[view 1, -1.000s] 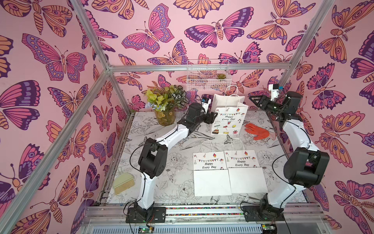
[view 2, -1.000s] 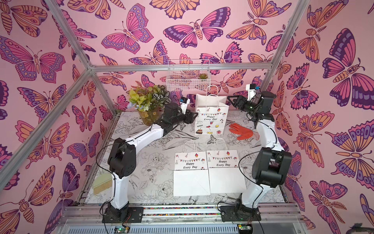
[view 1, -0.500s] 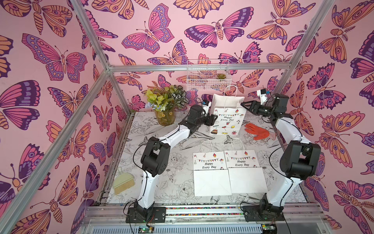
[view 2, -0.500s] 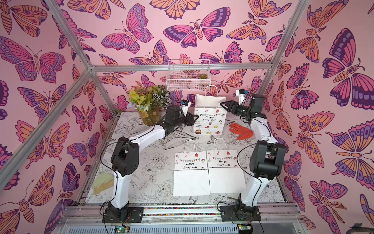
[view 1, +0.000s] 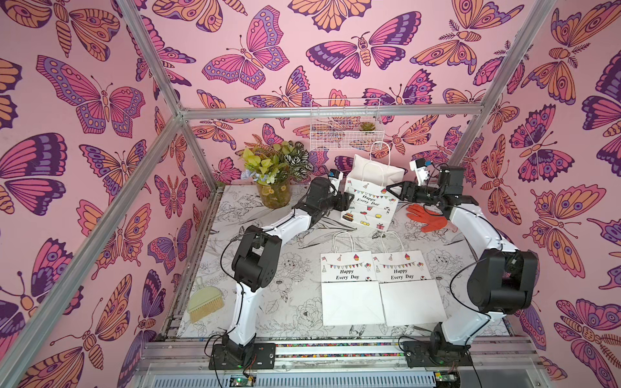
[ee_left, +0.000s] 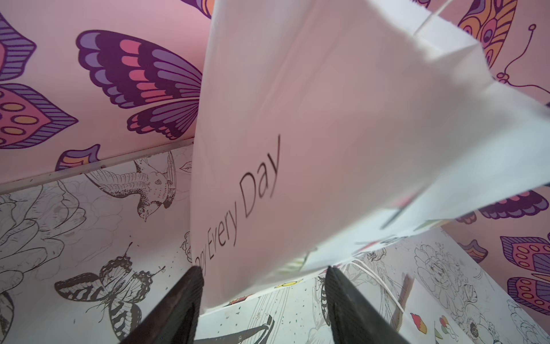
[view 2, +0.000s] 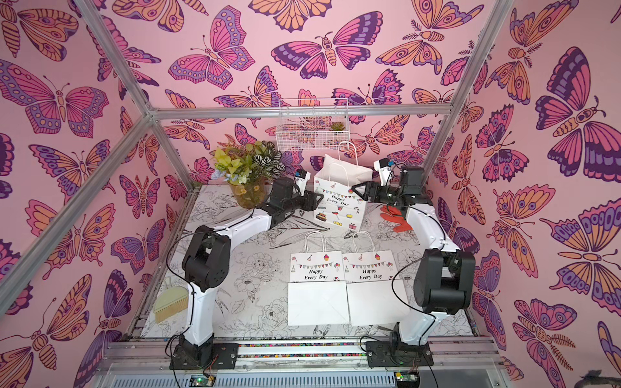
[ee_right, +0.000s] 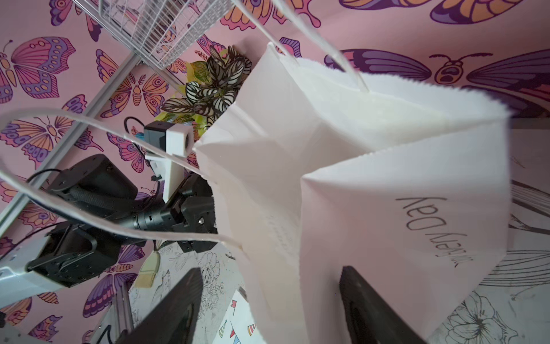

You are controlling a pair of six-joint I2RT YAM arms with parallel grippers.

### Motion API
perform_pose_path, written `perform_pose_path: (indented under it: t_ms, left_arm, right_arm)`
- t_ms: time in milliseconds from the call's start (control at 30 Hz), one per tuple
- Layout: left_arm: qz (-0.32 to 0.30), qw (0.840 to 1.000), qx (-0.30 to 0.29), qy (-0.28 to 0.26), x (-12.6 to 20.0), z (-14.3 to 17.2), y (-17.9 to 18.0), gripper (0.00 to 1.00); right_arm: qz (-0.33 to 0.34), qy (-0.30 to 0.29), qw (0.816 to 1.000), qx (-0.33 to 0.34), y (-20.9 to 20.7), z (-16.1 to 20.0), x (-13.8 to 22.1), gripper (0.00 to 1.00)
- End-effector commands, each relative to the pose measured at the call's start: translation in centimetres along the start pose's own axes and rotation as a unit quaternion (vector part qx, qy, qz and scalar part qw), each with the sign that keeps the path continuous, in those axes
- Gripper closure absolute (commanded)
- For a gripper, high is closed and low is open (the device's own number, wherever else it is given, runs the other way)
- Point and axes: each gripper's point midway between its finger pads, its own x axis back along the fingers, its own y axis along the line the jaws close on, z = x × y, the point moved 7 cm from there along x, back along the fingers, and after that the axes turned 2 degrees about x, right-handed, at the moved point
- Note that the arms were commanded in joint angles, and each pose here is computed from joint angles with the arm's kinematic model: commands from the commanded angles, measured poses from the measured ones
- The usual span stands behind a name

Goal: Put away the paper bag
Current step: Pick up the paper bag from the center of the board.

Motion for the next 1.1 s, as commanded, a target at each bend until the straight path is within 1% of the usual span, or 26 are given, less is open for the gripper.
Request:
perform_pose_path:
  t_ms: [0, 100, 233, 333, 400, 433, 467, 533, 600, 733, 900, 1067]
  left_arm:
    - [0.004, 1.000, 0.004, -0.022, 1.1, -1.3, -0.3, 0.32]
    - [0.005, 1.000, 0.006, -0.022, 1.3, -1.3, -0.2, 0.32]
    - [0.006, 1.000, 0.010, -0.017, 1.3, -0.8, 0.0, 0.32]
    - [0.009, 1.000, 0.012, -0.014, 1.3, -0.7, 0.1, 0.32]
    - [0.011, 1.000, 0.014, -0.014, 1.3, -0.7, 0.0, 0.32]
    - [0.013, 1.000, 0.015, -0.014, 1.3, -0.7, 0.0, 0.32]
    - [0.015, 1.000, 0.014, -0.016, 1.4, -0.8, -0.1, 0.32]
    - [0.016, 1.000, 0.016, -0.016, 1.5, -0.9, -0.2, 0.32]
    - [0.017, 1.000, 0.016, -0.019, 2.0, -1.0, -0.3, 0.32]
    - [0.020, 0.999, 0.021, -0.031, 3.5, -1.5, -0.8, 0.32]
    - [0.024, 0.998, 0.031, -0.047, 6.1, -1.6, -1.3, 0.32]
    - [0.017, 0.997, 0.035, -0.065, 9.9, -1.9, -2.0, 0.32]
  right_arm:
    - [0.036, 0.008, 0.999, 0.030, 0.1, 0.6, -0.2, 0.29]
    - [0.053, 0.020, 0.997, 0.047, 0.3, 0.8, -0.9, 0.32]
    - [0.070, 0.033, 0.995, 0.061, 0.3, 1.3, -1.5, 0.32]
    - [0.082, 0.030, 0.994, 0.062, 0.0, 1.4, -1.6, 0.33]
    - [0.083, 0.027, 0.994, 0.060, -0.2, 1.4, -1.8, 0.36]
    - [0.097, 0.023, 0.993, 0.059, -0.6, 1.2, -1.8, 0.37]
    - [0.099, 0.021, 0.993, 0.059, -0.6, 1.0, -1.9, 0.40]
    - [0.103, 0.016, 0.993, 0.061, -0.6, 0.6, -2.2, 0.52]
    - [0.109, 0.010, 0.992, 0.062, -0.7, 0.1, -2.3, 0.66]
    - [0.106, 0.000, 0.992, 0.065, -0.3, -0.5, -2.4, 0.77]
    - [0.097, -0.009, 0.993, 0.062, 0.5, -0.9, -2.3, 0.99]
    - [0.079, -0.013, 0.995, 0.053, 2.5, -2.0, -1.0, 1.00]
